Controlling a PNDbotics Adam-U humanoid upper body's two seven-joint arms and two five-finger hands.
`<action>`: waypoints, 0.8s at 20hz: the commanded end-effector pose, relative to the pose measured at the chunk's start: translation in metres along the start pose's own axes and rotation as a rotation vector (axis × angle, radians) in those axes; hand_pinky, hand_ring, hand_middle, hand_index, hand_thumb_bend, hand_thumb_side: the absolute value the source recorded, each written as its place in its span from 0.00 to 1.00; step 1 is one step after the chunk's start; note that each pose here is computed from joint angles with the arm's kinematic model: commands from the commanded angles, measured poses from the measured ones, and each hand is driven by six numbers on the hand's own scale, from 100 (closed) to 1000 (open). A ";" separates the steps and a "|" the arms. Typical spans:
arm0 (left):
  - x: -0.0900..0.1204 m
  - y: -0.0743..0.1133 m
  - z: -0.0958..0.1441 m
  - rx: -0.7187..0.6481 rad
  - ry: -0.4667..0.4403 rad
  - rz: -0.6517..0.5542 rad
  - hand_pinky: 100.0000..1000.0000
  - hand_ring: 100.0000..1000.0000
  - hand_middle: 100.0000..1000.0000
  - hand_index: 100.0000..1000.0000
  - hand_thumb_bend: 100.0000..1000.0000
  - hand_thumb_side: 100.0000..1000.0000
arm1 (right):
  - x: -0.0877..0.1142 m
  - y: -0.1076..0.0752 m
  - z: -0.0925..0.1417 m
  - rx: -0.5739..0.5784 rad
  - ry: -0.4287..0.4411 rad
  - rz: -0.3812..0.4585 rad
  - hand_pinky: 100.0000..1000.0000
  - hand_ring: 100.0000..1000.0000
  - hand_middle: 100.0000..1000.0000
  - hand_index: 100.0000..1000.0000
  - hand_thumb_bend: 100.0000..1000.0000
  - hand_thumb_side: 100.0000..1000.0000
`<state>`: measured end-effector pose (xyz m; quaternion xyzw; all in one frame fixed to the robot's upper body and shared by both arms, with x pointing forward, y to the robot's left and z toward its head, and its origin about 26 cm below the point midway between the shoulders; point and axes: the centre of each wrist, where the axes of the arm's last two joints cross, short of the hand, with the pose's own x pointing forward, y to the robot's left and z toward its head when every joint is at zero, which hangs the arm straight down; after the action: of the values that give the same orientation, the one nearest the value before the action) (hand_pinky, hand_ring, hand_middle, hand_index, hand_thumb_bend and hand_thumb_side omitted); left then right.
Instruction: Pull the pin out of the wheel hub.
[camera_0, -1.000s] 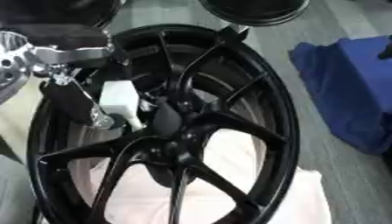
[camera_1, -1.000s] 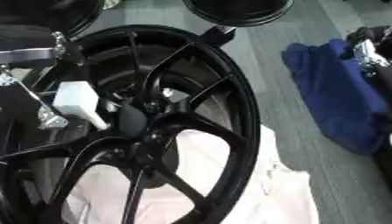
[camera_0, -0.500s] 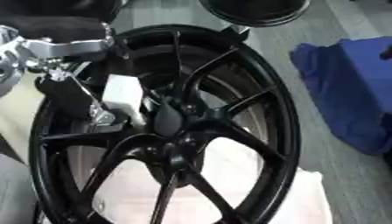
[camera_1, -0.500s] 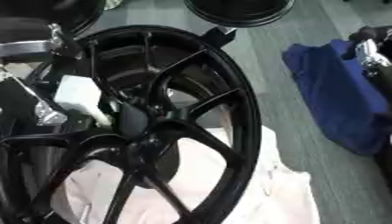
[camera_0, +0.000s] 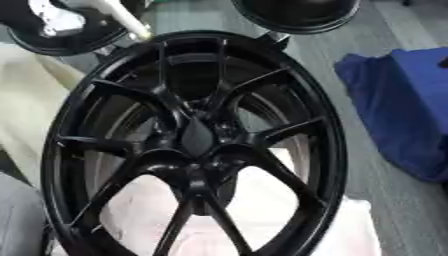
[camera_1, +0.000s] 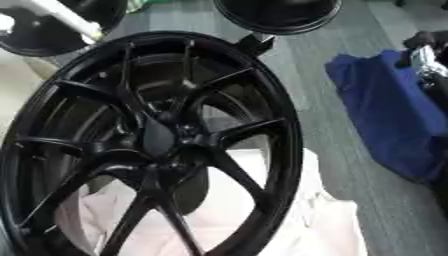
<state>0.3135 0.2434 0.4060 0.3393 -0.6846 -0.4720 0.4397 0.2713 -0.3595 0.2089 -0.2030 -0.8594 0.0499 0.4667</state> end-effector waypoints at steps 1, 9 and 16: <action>-0.043 0.032 0.022 0.178 0.178 -0.026 0.79 0.25 0.08 0.31 0.12 0.00 | 0.008 -0.007 -0.003 -0.025 -0.042 0.016 0.75 0.52 0.45 0.56 0.00 0.43; -0.120 0.027 0.054 0.306 0.442 0.023 0.80 0.25 0.08 0.31 0.10 0.00 | 0.007 -0.008 -0.002 -0.056 -0.049 0.007 0.75 0.52 0.45 0.56 0.00 0.42; -0.157 0.019 0.065 0.312 0.513 0.072 0.81 0.30 0.15 0.41 0.09 0.00 | 0.007 -0.009 -0.002 -0.061 -0.052 0.004 0.75 0.52 0.45 0.56 0.00 0.42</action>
<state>0.3225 0.4009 0.3478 0.4617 -0.6241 -0.2544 0.5768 0.2694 -0.3638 0.2083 -0.2112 -0.8654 0.0241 0.4537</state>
